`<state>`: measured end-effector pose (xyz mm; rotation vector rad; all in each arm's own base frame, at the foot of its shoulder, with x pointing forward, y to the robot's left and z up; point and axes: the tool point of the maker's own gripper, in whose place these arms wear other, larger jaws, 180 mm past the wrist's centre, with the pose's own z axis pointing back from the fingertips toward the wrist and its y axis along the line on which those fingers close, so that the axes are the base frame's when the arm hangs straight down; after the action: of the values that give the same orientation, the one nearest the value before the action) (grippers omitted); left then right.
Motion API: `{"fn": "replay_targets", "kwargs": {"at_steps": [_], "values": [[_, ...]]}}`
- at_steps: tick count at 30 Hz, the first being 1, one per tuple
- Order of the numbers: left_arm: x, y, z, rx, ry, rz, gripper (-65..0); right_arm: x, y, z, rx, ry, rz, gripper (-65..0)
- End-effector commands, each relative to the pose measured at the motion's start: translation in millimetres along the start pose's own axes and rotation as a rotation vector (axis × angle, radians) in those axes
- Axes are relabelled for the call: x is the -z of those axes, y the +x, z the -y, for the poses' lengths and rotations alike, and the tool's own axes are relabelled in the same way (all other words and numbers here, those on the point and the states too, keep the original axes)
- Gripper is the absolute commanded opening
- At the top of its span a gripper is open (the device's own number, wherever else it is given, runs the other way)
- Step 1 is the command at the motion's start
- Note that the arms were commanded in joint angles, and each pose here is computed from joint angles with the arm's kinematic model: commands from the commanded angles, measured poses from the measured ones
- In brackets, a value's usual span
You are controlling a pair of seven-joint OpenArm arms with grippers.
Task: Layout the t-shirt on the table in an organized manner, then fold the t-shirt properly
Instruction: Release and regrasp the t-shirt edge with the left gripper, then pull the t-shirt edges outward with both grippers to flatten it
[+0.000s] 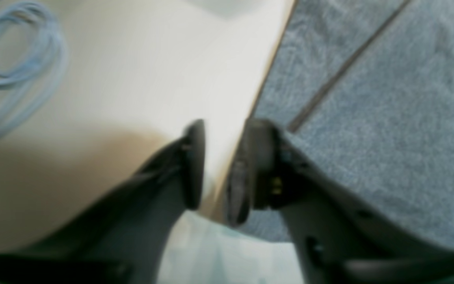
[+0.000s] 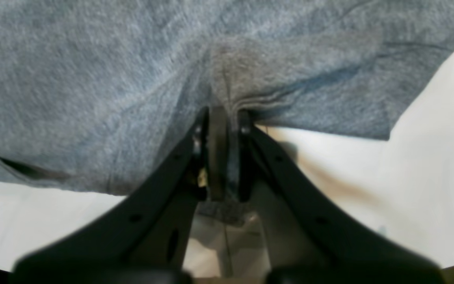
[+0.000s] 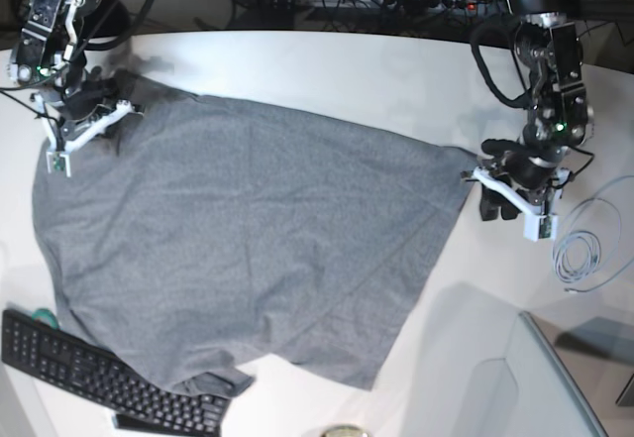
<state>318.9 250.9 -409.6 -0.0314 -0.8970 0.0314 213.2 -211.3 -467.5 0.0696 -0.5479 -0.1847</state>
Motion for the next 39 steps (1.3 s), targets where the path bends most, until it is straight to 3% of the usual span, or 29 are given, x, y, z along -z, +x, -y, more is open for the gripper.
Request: {"fn": "replay_targets", "kwargs": {"at_steps": [1,6,13,15,20,21,29,35,39], "values": [[2.6,16.2,-5.5,-0.005,0.004,0.043,-38.3,-2.6,12.6,0.4,-0.007,0.002,0.042,-64.4],[28.7,7.4,-3.1,-0.058,-0.014,-0.011,-36.5,-2.6,12.6,0.4,-0.007,0.002,0.042,-64.4],[44.4,-4.5,27.9,-0.015,-0.087,-0.066,-37.2,-2.6,12.6,0.4,-0.007,0.002,0.042,-64.4],[44.7,-4.9,29.8,-0.016,-0.09,-0.067,-41.5,-2.6,12.6,0.4,-0.007,0.002,0.042,-64.4],[44.2,-7.7,29.7,-0.016,-0.09,-0.076,-63.8,-2.6,12.6,0.4,-0.007,0.002,0.042,-64.4],[44.0,-8.5,29.7,-0.016,-0.09,-0.078,-65.0,-2.6,12.6,0.4,-0.007,0.002,0.042,-64.4],[37.1,-23.4,27.5,-0.007,-0.086,-0.102,-65.0,-2.6,12.6,0.4,-0.007,0.002,0.042,-64.4],[2.1,-26.7,34.8,0.053,-0.095,-0.058,-65.0,-2.8,11.1,0.7,-0.007,0.001,0.039,-64.4],[-20.7,-57.4,32.4,0.077,-0.092,-0.117,-65.0,-2.9,9.6,1.0,-0.007,0.001,0.036,-64.4]]}}
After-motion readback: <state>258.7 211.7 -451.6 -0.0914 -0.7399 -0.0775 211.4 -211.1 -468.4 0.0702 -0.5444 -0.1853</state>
